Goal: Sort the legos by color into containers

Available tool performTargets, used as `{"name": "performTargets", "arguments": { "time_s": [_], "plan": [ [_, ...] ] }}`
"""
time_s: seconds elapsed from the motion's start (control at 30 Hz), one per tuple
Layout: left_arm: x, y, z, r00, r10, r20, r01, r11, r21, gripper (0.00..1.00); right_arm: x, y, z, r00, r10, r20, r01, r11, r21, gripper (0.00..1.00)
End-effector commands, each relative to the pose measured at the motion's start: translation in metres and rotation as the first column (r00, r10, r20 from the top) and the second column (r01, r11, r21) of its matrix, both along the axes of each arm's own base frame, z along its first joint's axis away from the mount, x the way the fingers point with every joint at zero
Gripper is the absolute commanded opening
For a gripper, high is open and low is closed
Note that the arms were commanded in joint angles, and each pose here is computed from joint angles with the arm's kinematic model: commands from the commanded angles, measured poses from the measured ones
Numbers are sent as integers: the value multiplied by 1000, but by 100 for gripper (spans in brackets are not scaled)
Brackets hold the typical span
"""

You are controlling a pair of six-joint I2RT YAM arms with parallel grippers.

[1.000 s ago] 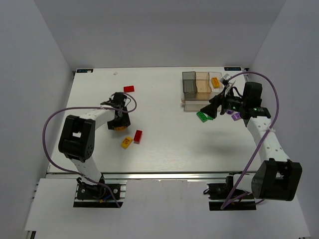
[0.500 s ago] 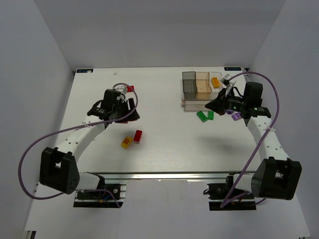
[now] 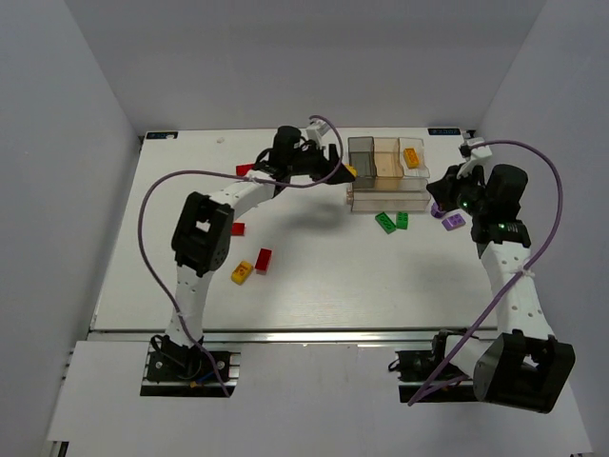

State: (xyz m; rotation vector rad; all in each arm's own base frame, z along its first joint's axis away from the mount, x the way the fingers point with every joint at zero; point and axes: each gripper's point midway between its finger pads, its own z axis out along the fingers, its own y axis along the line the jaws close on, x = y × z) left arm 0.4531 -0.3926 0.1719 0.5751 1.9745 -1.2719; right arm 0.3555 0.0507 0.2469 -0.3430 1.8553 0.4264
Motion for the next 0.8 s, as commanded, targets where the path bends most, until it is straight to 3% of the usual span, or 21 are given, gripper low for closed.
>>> {"name": "performTargets", "arguments": {
  "time_s": [0.0,0.1,0.2,0.33,0.47,0.63,0.73,0.77],
  "plan": [
    [1,-45,67,971,-98,220,143,969,-200,0,10,-15,14,995,-80,61,79,997,16,0],
    [5,-74,91,944,-75,322,179,935,-306,0,12,-19,10,995,-90,45,89,996,25,0],
    [17,-97,76,934,-40,355,178,913,-366,0,12,-22,8,995,-96,37,95,995,35,0],
    [32,-119,89,895,90,437,126,889,-441,0,11,-26,9,994,-97,40,96,994,46,0],
    [45,-129,77,883,179,435,43,890,-454,0,10,-30,8,994,-104,44,103,994,39,0],
    [39,-132,85,853,187,488,70,885,-461,0,11,-29,9,996,-85,13,84,992,95,0],
    [28,-131,87,814,145,563,129,899,-419,0,11,-20,15,999,-41,-18,43,989,144,26],
    [18,-135,89,783,121,610,163,907,-390,0,12,-17,15,999,-17,-33,22,988,154,42]
  ]
}}
